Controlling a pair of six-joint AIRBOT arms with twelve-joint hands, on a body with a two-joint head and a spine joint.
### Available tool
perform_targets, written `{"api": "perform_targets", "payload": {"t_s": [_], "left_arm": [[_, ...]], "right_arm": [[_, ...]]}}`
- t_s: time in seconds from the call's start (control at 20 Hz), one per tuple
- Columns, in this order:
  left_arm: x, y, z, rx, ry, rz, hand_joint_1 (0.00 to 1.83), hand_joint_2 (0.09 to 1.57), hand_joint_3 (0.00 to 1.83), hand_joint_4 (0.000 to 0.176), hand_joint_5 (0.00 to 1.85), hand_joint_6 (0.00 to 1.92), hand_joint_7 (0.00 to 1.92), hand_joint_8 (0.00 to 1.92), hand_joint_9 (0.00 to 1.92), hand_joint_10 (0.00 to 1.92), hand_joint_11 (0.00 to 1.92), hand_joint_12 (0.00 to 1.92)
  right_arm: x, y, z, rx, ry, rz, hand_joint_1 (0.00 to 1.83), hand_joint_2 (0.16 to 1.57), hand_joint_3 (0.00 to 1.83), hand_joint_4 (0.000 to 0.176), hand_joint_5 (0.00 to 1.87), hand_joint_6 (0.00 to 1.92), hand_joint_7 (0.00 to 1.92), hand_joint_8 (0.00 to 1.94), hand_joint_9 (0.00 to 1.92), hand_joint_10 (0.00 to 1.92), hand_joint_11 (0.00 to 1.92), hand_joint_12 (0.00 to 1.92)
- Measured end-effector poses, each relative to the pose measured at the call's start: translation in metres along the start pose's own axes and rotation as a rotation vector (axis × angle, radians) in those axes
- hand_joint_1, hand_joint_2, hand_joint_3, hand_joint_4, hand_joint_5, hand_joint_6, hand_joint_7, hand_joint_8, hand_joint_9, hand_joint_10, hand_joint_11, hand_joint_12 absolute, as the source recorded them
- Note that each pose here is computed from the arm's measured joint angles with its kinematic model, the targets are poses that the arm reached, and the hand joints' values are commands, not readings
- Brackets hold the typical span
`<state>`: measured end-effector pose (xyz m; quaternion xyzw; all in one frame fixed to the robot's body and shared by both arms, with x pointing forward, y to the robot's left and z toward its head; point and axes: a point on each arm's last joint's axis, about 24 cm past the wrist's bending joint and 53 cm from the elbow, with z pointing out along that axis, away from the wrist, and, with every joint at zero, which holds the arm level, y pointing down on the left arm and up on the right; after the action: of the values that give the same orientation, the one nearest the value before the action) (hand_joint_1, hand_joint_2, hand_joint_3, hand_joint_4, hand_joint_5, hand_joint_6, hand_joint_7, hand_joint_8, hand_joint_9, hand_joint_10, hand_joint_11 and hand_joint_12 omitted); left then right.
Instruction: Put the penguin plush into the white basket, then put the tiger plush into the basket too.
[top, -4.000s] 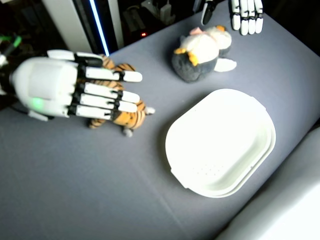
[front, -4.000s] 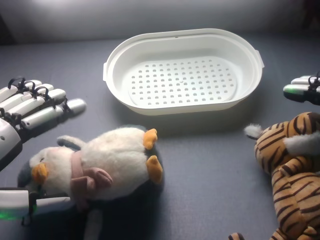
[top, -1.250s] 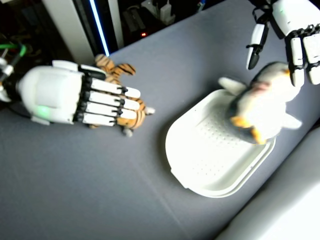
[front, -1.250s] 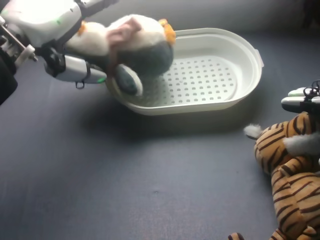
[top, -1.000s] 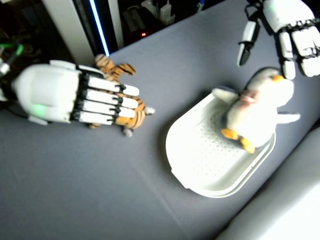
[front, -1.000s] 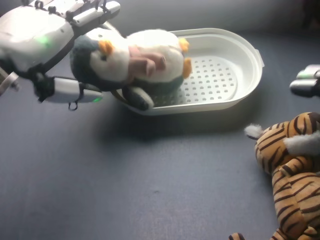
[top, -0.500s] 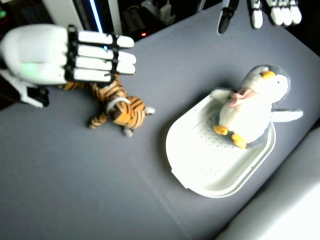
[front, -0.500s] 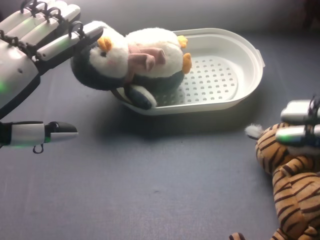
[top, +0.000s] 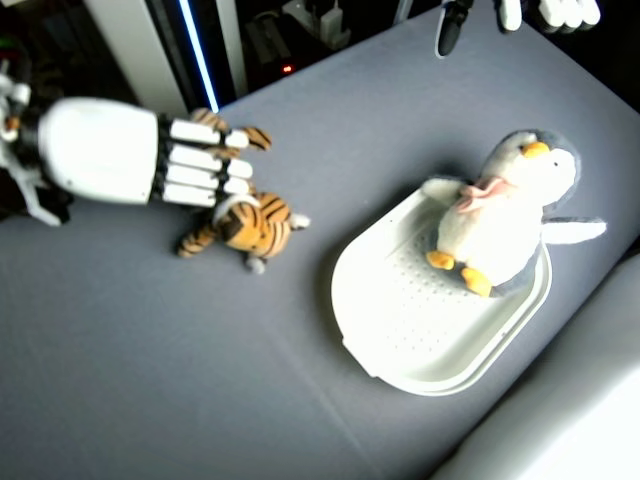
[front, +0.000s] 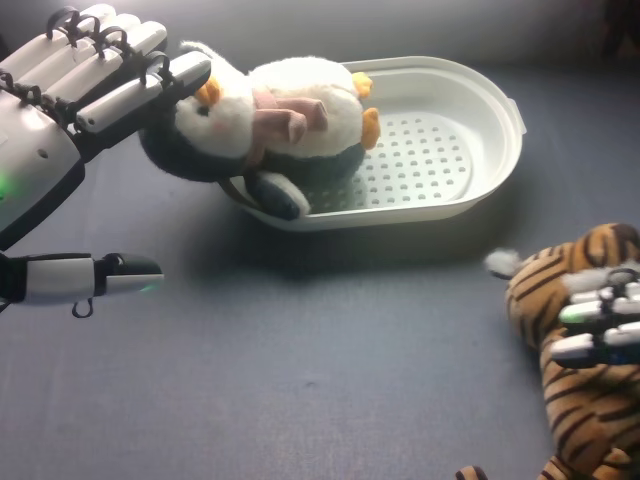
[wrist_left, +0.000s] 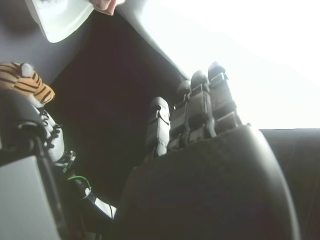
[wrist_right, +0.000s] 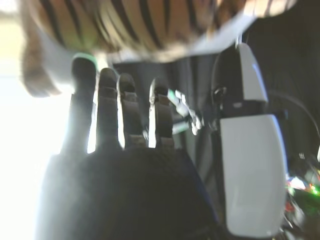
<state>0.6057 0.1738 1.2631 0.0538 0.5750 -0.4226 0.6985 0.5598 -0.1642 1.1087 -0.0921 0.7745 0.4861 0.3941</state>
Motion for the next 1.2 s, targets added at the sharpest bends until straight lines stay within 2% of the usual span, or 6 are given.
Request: {"api": "perform_targets", "payload": {"t_s": [0.15, 0.2, 0.3, 0.75, 0.9, 1.2], "left_arm": [[0.001, 0.001, -0.001, -0.002, 0.002, -0.009, 0.82, 0.9, 0.01, 0.129, 0.08, 0.01, 0.04, 0.01, 0.0, 0.0, 0.0, 0.0], [0.0, 0.001, -0.001, -0.002, 0.0, -0.01, 0.8, 0.9, 0.01, 0.129, 0.08, 0.01, 0.04, 0.01, 0.0, 0.0, 0.0, 0.0], [0.0, 0.001, -0.001, -0.003, -0.001, -0.014, 0.8, 0.9, 0.01, 0.133, 0.08, 0.0, 0.05, 0.01, 0.0, 0.0, 0.0, 0.0], [0.003, 0.003, -0.004, -0.009, 0.008, -0.02, 0.84, 0.89, 0.0, 0.135, 0.1, 0.01, 0.08, 0.01, 0.03, 0.01, 0.01, 0.01], [0.003, 0.002, -0.004, -0.006, 0.005, -0.024, 0.84, 0.88, 0.0, 0.141, 0.12, 0.01, 0.09, 0.01, 0.04, 0.01, 0.03, 0.01], [0.005, 0.002, -0.003, -0.005, 0.003, -0.032, 0.78, 0.9, 0.0, 0.144, 0.11, 0.0, 0.09, 0.0, 0.06, 0.01, 0.08, 0.05]], "right_arm": [[0.004, -0.001, 0.02, -0.013, 0.023, -0.046, 1.27, 1.1, 0.0, 0.007, 0.61, 0.02, 0.52, 0.01, 0.62, 0.02, 0.48, 0.39], [0.005, -0.001, 0.024, -0.018, 0.024, -0.044, 1.18, 1.22, 0.0, 0.0, 0.8, 0.96, 0.62, 1.18, 0.82, 0.18, 0.51, 0.94], [0.002, 0.002, 0.031, -0.037, 0.011, -0.045, 1.15, 1.28, 0.0, 0.0, 0.78, 1.25, 0.57, 1.64, 0.54, 1.36, 0.54, 1.51], [-0.059, 0.006, 0.015, -0.02, -0.183, -0.103, 1.32, 1.25, 0.0, 0.0, 0.77, 1.41, 0.61, 1.31, 0.71, 1.5, 0.66, 1.37], [-0.101, 0.028, 0.007, -0.112, -0.349, -0.097, 1.23, 1.17, 0.0, 0.0, 0.94, 1.1, 0.82, 1.18, 0.77, 1.02, 0.59, 1.15], [-0.163, 0.059, 0.035, -0.228, -0.564, -0.154, 1.37, 1.13, 0.0, 0.0, 0.95, 1.05, 0.86, 1.02, 0.89, 1.24, 0.79, 1.09]]}}
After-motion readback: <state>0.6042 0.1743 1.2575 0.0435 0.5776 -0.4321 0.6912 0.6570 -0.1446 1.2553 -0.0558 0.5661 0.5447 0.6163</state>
